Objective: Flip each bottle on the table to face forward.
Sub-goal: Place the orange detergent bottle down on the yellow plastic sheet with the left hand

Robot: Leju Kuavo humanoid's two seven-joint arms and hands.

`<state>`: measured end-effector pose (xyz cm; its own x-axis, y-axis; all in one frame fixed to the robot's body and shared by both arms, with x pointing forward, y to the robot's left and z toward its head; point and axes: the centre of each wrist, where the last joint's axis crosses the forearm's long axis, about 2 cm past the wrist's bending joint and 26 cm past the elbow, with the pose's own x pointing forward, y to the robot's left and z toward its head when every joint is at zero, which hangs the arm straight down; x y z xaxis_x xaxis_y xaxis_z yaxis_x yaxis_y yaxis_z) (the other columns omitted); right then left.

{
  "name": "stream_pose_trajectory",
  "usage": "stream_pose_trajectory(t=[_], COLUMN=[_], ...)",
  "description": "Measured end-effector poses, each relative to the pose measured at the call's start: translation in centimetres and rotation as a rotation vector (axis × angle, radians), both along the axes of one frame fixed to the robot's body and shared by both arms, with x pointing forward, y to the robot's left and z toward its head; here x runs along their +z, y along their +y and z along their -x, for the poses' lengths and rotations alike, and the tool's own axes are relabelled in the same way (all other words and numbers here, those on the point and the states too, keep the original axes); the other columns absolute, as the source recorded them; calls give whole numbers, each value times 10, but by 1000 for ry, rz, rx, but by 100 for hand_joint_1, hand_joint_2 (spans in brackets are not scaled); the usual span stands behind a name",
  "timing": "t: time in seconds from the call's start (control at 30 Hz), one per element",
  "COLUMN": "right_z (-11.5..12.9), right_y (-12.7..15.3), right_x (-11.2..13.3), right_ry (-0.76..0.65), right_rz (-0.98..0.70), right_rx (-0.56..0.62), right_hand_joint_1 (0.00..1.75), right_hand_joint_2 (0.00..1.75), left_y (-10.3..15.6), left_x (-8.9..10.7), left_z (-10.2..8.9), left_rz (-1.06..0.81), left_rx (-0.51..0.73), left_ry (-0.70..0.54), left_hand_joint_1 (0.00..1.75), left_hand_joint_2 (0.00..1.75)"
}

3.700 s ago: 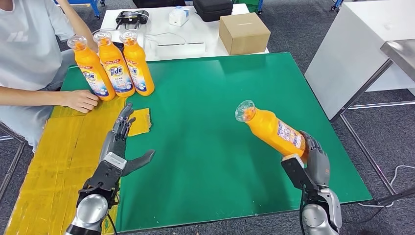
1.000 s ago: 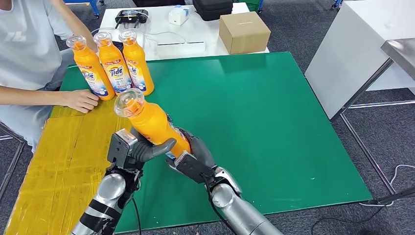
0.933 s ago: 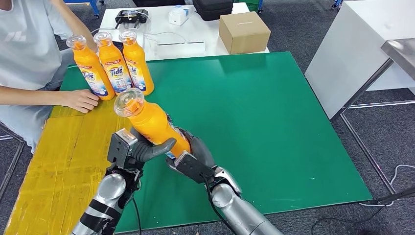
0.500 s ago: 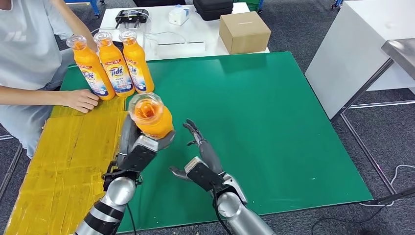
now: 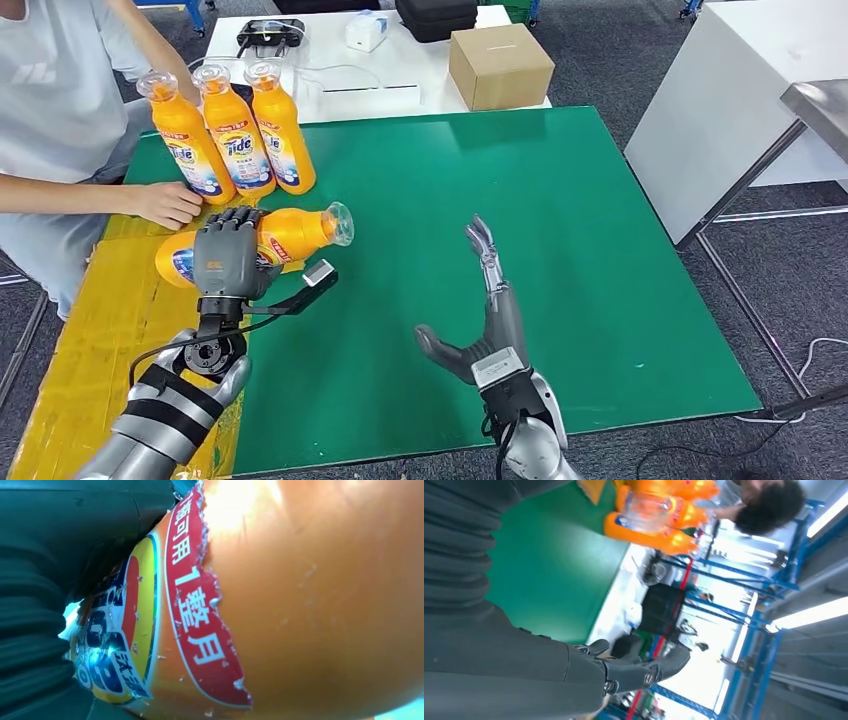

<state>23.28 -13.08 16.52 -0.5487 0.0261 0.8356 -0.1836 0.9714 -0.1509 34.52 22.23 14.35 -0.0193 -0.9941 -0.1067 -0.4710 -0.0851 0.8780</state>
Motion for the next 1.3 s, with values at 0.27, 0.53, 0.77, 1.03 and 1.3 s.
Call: stream_pose_trajectory(t=[0.27,0.53,0.77,1.03,1.3], right_z=[12,12,7,5,5], right_y=[-19,-27,-27,-27,-29], right_x=[18,32,37,38,34], right_ry=[-103,-158,-170,-167,-155], right_rz=[-60,-89,-100,-89,-72], right_rx=[-92,-128,-124,-113,-112], right_hand_joint_1=[0,0,0,0,0], right_hand_joint_2=[175,175,175,175,175], left_y=[37,62,79,92,88], left_x=[-24,-39,-55,-64,-63], left_z=[-18,-30,-32,-32,-33], left_rz=[-218,-292,-305,-259,-141], left_rx=[172,264,364,344,299], left_ry=[235,374,431,463,476], left_hand_joint_1=[175,175,68,0,0], left_hand_joint_2=[175,175,175,175,175])
